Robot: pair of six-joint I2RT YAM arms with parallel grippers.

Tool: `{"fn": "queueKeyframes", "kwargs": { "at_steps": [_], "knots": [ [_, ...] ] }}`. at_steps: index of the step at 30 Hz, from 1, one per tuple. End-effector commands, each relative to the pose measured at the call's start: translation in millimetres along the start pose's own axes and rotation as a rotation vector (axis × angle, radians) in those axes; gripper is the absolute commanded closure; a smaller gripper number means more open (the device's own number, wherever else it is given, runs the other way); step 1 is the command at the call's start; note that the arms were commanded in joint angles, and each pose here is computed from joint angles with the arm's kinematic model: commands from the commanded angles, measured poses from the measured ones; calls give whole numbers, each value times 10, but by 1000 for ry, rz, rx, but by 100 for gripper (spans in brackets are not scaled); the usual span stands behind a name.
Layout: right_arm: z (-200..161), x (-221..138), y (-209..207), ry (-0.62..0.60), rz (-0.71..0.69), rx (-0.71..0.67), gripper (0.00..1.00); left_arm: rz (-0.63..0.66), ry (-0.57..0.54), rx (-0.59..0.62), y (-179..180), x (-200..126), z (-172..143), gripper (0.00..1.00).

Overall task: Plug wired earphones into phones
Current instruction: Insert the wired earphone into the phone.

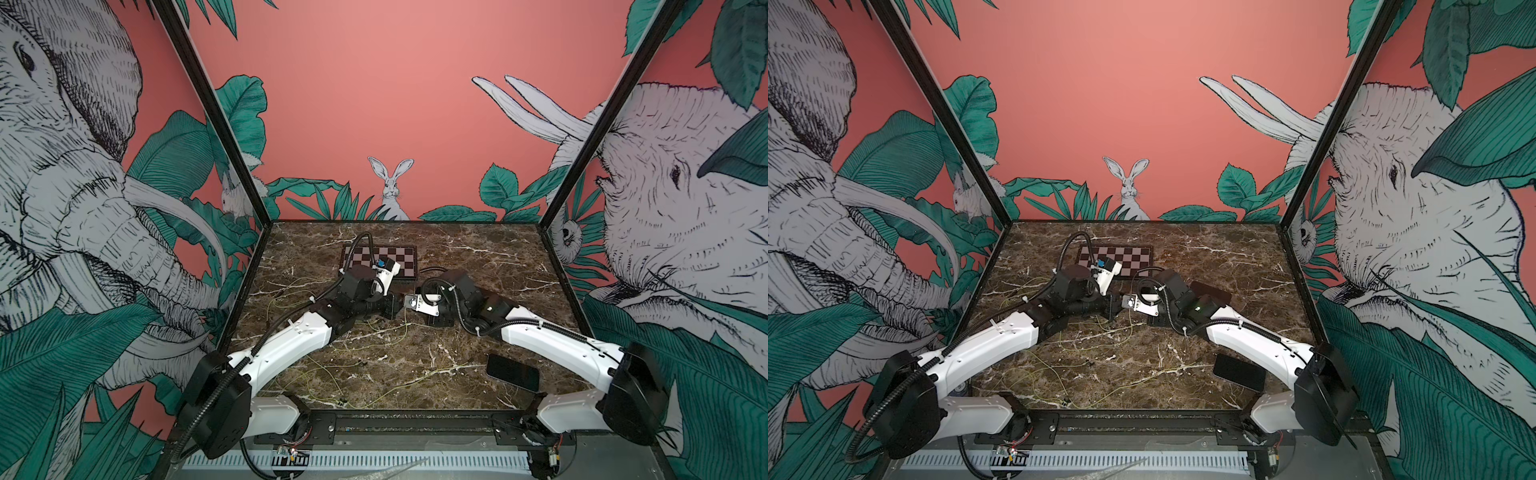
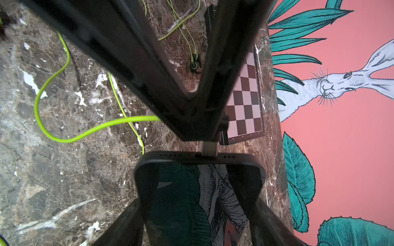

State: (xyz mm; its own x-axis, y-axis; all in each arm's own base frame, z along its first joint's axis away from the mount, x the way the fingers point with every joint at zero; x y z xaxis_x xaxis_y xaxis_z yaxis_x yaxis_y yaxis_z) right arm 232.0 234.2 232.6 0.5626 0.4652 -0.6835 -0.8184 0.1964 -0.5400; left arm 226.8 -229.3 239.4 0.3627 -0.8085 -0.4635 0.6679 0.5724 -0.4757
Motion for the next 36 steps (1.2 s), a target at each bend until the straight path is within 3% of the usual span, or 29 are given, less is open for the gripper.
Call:
{"fn": "queueKeyframes", "kwargs": {
  "at_steps": [1,17,31,36],
  "knots": [
    [225,-174,-187,-107,-94,8,37,8,5,7,1,4,-2,100],
    [263,-146,-185,-115,-94,5,37,-5,19,-6,4,38,-10,100],
    [191,-70,-183,-35,-115,-3,37,60,-58,42,-9,-117,49,100],
    [207,-68,-173,-53,-104,2,37,29,-53,28,-17,-85,33,100]
  ]
}}
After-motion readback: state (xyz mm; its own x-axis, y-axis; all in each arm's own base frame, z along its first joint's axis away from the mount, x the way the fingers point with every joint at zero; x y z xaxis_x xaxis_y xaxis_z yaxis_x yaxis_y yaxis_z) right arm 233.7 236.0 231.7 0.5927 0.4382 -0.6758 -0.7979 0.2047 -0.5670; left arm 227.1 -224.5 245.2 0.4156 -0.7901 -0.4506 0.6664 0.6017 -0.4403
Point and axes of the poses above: each gripper's point midway between its finger pads, its own x axis out along the fingers, its own y axis along the line the jaws close on, z = x × y, the point moved 9 cm from there along -x, back along the fingers, and after that the axes turned 5 degrees about x, right-handed, at the moved point
